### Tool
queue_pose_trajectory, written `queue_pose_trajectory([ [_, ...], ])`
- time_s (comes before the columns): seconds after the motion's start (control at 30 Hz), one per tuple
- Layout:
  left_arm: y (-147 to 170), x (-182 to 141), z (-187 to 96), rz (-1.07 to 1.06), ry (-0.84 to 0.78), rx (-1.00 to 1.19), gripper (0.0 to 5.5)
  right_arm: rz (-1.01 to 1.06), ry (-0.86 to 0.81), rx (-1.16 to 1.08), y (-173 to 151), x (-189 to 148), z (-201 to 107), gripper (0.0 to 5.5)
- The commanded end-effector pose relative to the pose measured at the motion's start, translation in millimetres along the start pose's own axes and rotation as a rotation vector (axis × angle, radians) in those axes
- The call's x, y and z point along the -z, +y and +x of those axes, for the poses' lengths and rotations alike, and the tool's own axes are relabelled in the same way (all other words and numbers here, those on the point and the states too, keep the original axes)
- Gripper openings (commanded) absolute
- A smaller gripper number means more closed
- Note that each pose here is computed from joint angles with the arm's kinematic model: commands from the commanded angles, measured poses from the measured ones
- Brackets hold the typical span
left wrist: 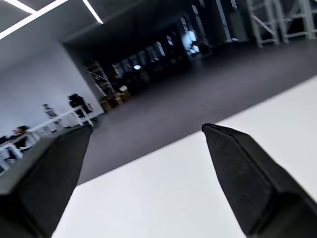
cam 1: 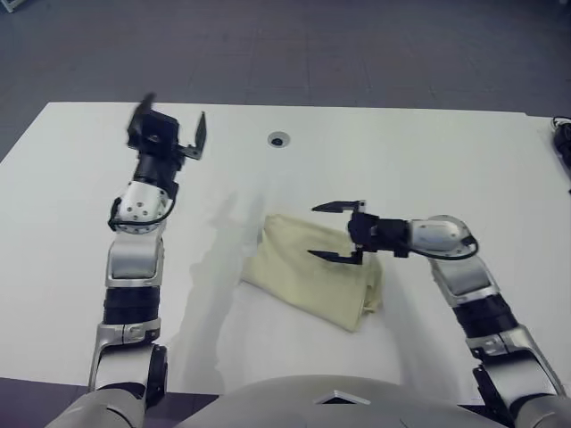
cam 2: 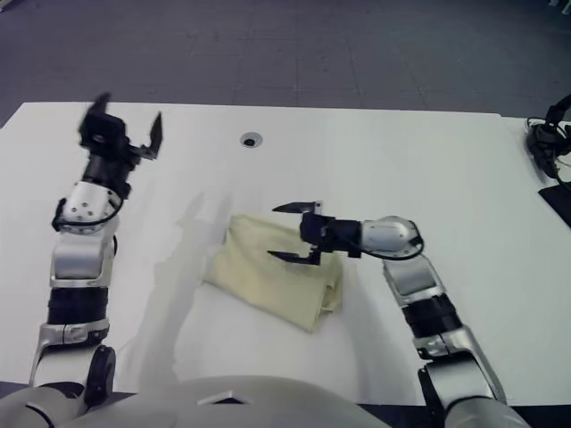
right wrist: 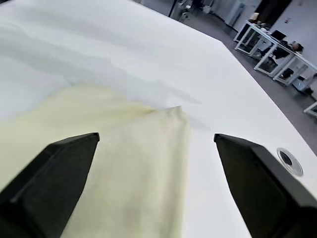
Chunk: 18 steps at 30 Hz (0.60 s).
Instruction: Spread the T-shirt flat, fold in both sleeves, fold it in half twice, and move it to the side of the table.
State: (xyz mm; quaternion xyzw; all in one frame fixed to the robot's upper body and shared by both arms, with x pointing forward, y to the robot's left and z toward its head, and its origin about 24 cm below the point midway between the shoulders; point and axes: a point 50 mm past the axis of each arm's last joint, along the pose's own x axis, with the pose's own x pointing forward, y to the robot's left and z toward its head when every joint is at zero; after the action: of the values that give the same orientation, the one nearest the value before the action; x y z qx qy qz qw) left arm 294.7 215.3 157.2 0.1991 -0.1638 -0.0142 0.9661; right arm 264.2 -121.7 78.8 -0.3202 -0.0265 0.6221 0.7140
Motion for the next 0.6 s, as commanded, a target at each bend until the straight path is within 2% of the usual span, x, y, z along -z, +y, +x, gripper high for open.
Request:
queue_pose_trajectory([
  [0.03, -16.3, -1.4, -20.5, -0.035, -0.017, 0.013, 4.98, -0.2, 0.126, -0.024, -12.0, 11.0, 24.6, 4.97],
  [0.1, -24.1, -2.2, -28.0, -0.055, -0.014, 0.03, 5.34, -0.263, 0.187, -0.029, -13.0, 21.6, 29.6, 5.31],
  [0.17, -28.1, -1.0, -34.2, -0.059, -0.005, 0.032, 5.38, -0.291, 0.272, -0.059, -9.1, 38.8, 24.3, 5.36],
  [0.27, -30.5, 0.4, -40.7, -0.046, 0.005, 0.033, 5.38, -0.295, 0.414, -0.069, -3.7, 66.6, -2.2, 5.36],
  [0.33, -28.8, -0.2, -44.8, -0.047, 0.012, 0.024, 5.38, -0.214, 0.487, 0.012, -0.9, 81.7, -31.8, 5.36],
  [0.4, -26.3, -5.6, -49.3, -0.073, 0.006, 0.005, 5.38, -0.031, 0.537, 0.19, 5.3, 95.2, -67.2, 5.36],
  [0.5, -25.6, -16.2, -59.2, -0.08, -0.014, -0.012, 5.38, 0.191, 0.688, 0.44, 32.5, 114.8, -141.6, 5.36],
  [0.6, -27.7, -18.5, -72.9, -0.077, 0.009, -0.019, 5.38, 0.394, 0.809, 0.737, 66.8, 118.2, -210.5, 5.36],
])
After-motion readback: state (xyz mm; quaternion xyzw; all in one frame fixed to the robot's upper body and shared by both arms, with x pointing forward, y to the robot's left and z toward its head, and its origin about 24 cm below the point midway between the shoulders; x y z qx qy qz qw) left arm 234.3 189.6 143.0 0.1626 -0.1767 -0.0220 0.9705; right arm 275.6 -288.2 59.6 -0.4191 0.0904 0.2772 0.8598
